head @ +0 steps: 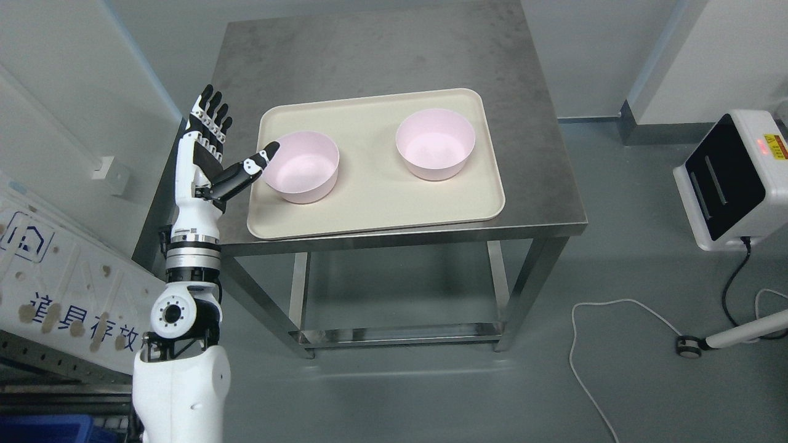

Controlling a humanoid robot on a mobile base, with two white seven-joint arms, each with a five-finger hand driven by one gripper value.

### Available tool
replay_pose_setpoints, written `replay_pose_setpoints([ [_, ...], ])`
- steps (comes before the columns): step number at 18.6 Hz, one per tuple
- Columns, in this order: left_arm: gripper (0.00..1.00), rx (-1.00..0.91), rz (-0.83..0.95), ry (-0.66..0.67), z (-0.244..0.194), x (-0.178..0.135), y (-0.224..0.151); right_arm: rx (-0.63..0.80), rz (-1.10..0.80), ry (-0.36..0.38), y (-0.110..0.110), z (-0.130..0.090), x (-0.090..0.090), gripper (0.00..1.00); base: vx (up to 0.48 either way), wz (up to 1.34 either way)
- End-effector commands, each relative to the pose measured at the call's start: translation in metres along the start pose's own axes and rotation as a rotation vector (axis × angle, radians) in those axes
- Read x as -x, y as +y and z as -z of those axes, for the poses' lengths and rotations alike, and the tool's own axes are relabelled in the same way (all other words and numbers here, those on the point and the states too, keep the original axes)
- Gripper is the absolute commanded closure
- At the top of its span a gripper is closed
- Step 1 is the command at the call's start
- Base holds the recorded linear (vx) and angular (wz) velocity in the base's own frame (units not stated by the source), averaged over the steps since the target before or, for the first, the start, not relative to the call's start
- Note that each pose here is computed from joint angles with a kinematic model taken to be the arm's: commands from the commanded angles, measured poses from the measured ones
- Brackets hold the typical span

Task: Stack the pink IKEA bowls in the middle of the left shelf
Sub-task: 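Reach the left hand toward the pink bowl nearer the robot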

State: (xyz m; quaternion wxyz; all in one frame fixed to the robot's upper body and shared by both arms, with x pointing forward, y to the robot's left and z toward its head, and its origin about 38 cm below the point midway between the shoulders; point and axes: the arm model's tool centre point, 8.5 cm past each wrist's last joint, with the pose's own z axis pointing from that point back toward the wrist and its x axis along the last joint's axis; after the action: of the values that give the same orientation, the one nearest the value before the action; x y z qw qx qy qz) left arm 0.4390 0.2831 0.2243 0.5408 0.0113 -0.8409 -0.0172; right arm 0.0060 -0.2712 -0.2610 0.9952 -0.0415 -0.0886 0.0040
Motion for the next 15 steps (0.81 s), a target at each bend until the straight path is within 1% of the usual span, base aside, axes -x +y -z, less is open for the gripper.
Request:
replay_pose_setpoints([
  [1, 0.02, 0.185, 0.349, 0.058, 0.031, -0.022, 0.078, 0.017, -0.001, 0.0, -0.011, 0.0, 0.0, 0.0, 0.032, -0.03],
  [4, 0.03, 0.403, 0.614, 0.157, 0.036, -0.027, 0.091, 0.017, -0.001, -0.002, -0.011, 0.0, -0.001, 0.0, 0.011, -0.01],
  [6, 0.06, 0.521, 0.695, 0.216, 0.041, -0.025, 0.081, 0.017, -0.001, 0.0, -0.011, 0.0, 0.0, 0.0, -0.001, 0.02],
  [8, 0.06, 0.538, 0.711, 0.303, 0.054, -0.026, 0.07, 0.017, -0.001, 0.0, -0.011, 0.0, 0.0, 0.0, 0.0, 0.0],
  [10, 0.06, 0.524, 0.676, 0.348, 0.077, -0.031, 0.055, 0.017, -0.001, 0.0, -0.011, 0.0, 0.0, 0.0, 0.0, 0.0],
  [12, 0.07, 0.52, 0.657, 0.347, 0.099, -0.039, 0.041, 0.017, -0.001, 0.0, -0.011, 0.0, 0.0, 0.0, 0.0, 0.0],
  [13, 0.09, 0.521, 0.659, 0.344, 0.109, -0.042, 0.036, 0.017, -0.001, 0.0, -0.011, 0.0, 0.0, 0.0, 0.0, 0.0],
  [15, 0.13, 0.565, 0.665, 0.353, 0.11, -0.036, 0.019, 0.017, -0.001, 0.0, -0.011, 0.0, 0.0, 0.0, 0.0, 0.0],
])
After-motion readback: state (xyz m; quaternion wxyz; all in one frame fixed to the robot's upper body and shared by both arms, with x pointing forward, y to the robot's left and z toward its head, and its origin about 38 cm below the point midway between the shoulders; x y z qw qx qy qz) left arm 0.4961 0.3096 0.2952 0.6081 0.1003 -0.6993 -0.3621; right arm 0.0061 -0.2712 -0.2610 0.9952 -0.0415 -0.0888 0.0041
